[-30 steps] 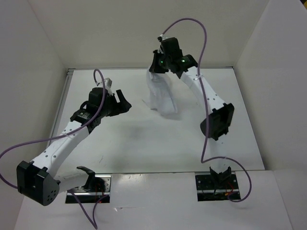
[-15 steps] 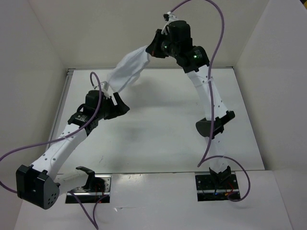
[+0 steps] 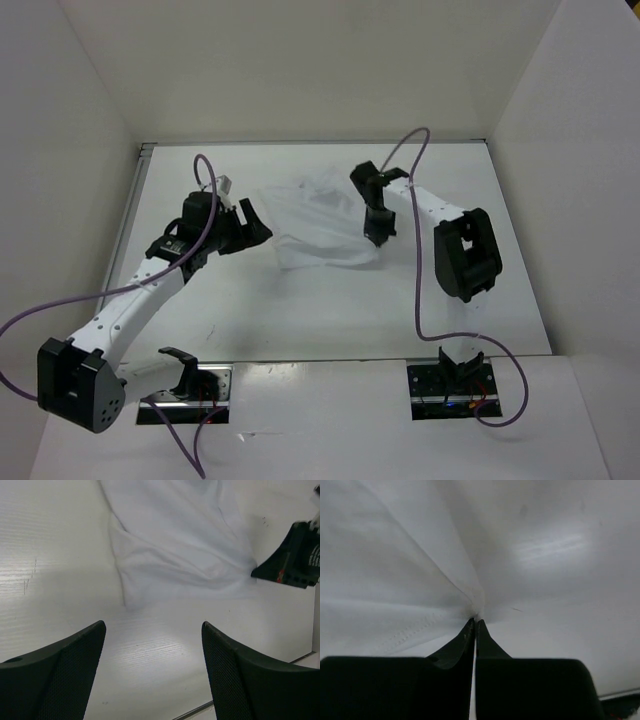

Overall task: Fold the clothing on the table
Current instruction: Move the skirt to the center of the board, then flatten the skirt out

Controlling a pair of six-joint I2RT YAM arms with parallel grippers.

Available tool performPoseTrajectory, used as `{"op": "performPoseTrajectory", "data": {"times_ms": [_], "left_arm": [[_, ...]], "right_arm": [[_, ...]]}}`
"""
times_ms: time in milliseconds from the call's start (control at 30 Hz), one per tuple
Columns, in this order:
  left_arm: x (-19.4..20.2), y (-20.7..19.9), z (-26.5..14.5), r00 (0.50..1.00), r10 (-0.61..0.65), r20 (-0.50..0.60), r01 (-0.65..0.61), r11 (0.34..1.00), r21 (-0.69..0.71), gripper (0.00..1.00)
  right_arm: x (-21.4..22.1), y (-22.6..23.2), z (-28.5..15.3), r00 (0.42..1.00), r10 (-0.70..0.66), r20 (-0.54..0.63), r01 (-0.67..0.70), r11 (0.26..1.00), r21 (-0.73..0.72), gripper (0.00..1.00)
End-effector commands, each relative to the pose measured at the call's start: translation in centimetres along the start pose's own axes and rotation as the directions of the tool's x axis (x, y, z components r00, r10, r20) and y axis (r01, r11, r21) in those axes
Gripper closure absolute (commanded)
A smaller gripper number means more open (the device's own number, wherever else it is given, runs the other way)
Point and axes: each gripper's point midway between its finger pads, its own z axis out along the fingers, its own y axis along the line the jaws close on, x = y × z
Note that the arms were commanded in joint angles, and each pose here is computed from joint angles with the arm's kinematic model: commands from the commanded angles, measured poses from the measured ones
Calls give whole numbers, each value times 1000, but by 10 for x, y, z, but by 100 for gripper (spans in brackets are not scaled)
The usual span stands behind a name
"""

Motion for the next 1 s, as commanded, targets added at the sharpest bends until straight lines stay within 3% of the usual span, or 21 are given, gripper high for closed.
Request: {"op": "performPoseTrajectory", "data": {"times_ms": [0, 167, 300, 400, 533, 600, 733, 967], "left_arm": [[5, 0, 6, 1000, -17, -23, 18, 1000, 17, 16], [21, 0, 28, 993, -22, -112, 25, 999, 25, 29], [30, 9, 44, 989, -18, -145, 13, 999, -39, 30], [55, 16, 58, 972, -14, -235, 4, 999, -43, 30], [101, 19, 80, 921, 5, -390, -10, 1000, -11, 54], [107, 14, 86, 917, 13, -399, -14, 1000, 0, 61], [111, 6, 99, 921, 13, -389, -2, 1000, 30, 61], [133, -2, 121, 883, -13, -470, 48, 997, 62, 51]], "right_arm": [[-11, -44, -41, 979, 150, 138, -151, 988, 0, 100], [22, -60, -14, 985, 159, 62, -163, 985, 55, 100], [27, -65, -4, 983, 173, 61, -177, 982, 71, 100], [36, -68, 2, 985, 168, 45, -171, 982, 85, 100], [37, -64, 5, 984, 172, 39, -174, 983, 60, 100], [37, -60, 8, 984, 173, 31, -174, 983, 51, 100], [38, -59, 8, 986, 164, 24, -165, 985, 43, 100], [38, -61, 9, 986, 164, 18, -164, 986, 39, 100]]}}
